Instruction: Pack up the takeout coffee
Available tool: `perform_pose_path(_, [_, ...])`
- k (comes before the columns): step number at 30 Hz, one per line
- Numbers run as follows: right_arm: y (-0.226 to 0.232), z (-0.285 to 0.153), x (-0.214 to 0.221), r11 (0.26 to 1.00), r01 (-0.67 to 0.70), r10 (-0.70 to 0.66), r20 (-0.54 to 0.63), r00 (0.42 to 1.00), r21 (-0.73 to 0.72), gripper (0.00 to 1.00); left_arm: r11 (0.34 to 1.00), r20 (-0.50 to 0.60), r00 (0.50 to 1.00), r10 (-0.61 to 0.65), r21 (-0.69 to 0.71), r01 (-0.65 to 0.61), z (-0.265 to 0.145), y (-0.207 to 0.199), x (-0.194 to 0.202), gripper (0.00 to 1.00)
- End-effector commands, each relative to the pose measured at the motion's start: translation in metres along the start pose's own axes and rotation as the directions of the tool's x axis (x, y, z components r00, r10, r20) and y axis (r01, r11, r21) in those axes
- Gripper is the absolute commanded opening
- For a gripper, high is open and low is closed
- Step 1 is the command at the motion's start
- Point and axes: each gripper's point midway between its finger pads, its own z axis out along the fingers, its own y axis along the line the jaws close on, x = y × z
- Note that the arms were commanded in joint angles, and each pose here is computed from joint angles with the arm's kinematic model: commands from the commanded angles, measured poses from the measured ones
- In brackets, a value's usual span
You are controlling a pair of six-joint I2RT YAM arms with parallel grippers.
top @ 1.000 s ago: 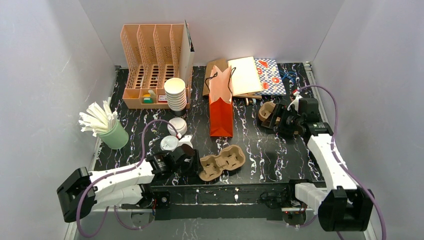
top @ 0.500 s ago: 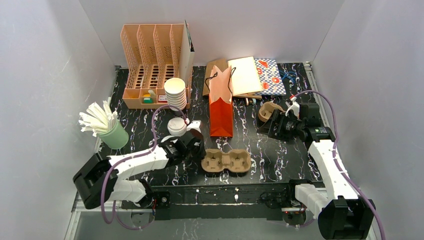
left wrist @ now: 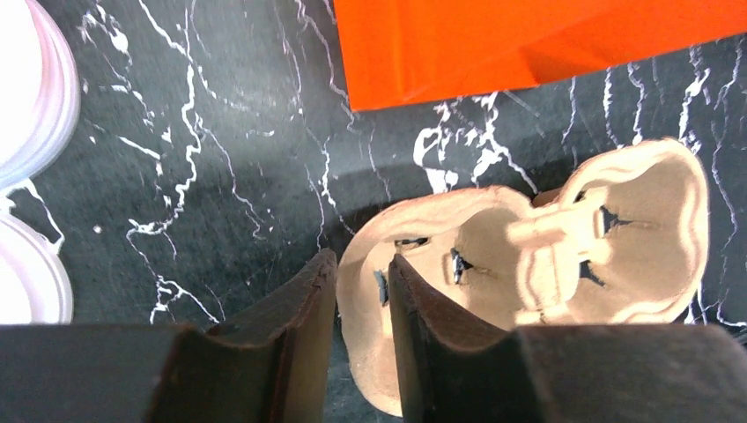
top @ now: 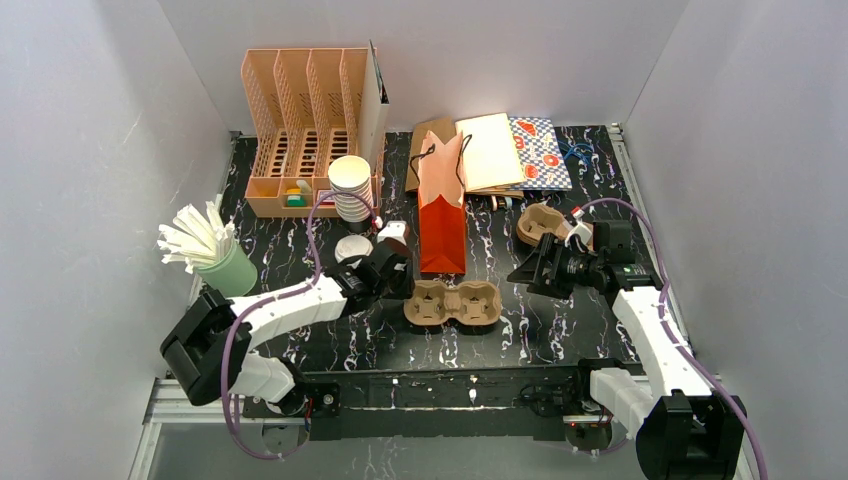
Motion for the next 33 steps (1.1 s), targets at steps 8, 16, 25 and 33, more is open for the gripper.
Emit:
perform_pose_path(8, [0.003, -0.003, -0.017, 1.0, 0.006, -0.007, 0.076, 0.997, 0.025, 0.98, 0.988, 0.077, 0.994, 0.083, -0.139, -0.072, -0.043, 0.023, -0.04, 0.69])
perform_pose_path(16, [-0.001, -0.013, -0.034, 0.992, -0.045, 0.026, 0.157, 0.987, 0.119, 0.98, 0.987, 0.235, 0.971, -0.033, -0.146, 0.068, -0.081, 0.049, -0.08, 0.86])
perform_pose_path(25, [0.012, -0.029, -0.039, 0.992, 0.027, -0.051, 0.198, 0.979, 0.122, 0.98, 0.949, 0.378, 0.913, -0.152, -0.201, 0.242, -0.119, 0.083, -0.149, 0.96])
perform_pose_path(33, [0.057, -0.054, -0.061, 0.989, 0.146, -0.149, 0.308, 0.94, 0.032, 0.97, 0.912, 0.466, 0.864, -0.189, -0.243, 0.33, -0.128, 0.094, -0.204, 0.78])
